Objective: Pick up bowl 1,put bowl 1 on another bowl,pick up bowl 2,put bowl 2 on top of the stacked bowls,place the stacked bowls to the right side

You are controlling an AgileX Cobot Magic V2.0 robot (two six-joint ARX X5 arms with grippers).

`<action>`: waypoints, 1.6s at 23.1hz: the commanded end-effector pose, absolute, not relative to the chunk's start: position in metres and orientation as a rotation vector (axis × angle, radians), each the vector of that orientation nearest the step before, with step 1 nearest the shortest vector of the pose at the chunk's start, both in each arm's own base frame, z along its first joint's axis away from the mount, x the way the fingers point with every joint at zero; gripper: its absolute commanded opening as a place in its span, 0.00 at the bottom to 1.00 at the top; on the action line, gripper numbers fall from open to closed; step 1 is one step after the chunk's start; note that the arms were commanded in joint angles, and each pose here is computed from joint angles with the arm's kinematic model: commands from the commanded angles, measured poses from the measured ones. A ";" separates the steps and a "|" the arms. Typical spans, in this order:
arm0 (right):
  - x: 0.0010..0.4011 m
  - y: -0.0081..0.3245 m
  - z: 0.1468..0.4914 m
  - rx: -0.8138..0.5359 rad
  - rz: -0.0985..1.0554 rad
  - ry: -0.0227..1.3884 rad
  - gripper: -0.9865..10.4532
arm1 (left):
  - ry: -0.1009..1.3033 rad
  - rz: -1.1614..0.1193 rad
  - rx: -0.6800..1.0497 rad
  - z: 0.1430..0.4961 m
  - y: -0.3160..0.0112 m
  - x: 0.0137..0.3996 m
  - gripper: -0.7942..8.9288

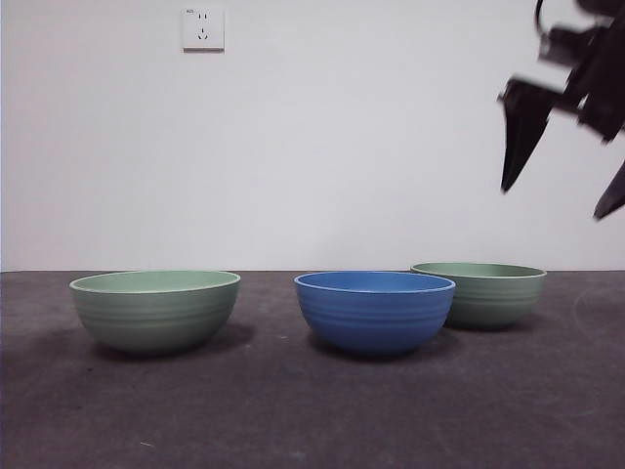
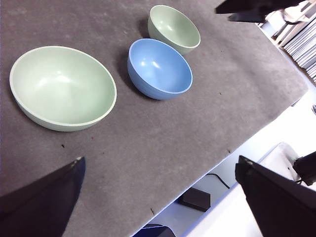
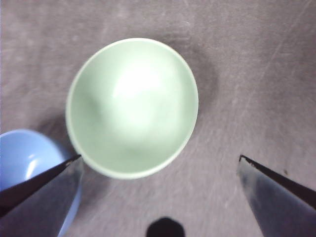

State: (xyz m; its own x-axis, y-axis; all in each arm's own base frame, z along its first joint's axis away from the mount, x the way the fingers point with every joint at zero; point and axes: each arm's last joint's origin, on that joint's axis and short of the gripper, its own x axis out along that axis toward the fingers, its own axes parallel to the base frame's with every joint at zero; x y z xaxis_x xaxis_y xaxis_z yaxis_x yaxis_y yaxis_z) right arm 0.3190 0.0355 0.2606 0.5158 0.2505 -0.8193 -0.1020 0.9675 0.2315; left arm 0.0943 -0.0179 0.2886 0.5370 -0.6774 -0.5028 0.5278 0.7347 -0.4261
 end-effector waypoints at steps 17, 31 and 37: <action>0.365 0.040 0.195 0.169 0.167 1.073 0.17 | 0.698 -0.728 -0.232 0.289 -0.018 0.094 0.76; 0.367 0.037 0.196 0.144 0.120 1.045 0.07 | 0.718 -0.727 -0.240 0.288 -0.018 0.093 0.76; 0.347 0.048 0.254 0.170 0.233 0.887 0.07 | 0.712 -0.727 -0.237 0.288 -0.018 0.093 0.76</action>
State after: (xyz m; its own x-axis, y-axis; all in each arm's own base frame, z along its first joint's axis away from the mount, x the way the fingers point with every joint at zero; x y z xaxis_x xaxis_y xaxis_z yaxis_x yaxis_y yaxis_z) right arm 0.3461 0.0445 0.2496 0.5988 0.2570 -0.7585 -0.1201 0.9652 0.2323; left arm 0.0929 -0.0179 0.2871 0.5259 -0.6768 -0.5151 0.5173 0.7353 -0.4378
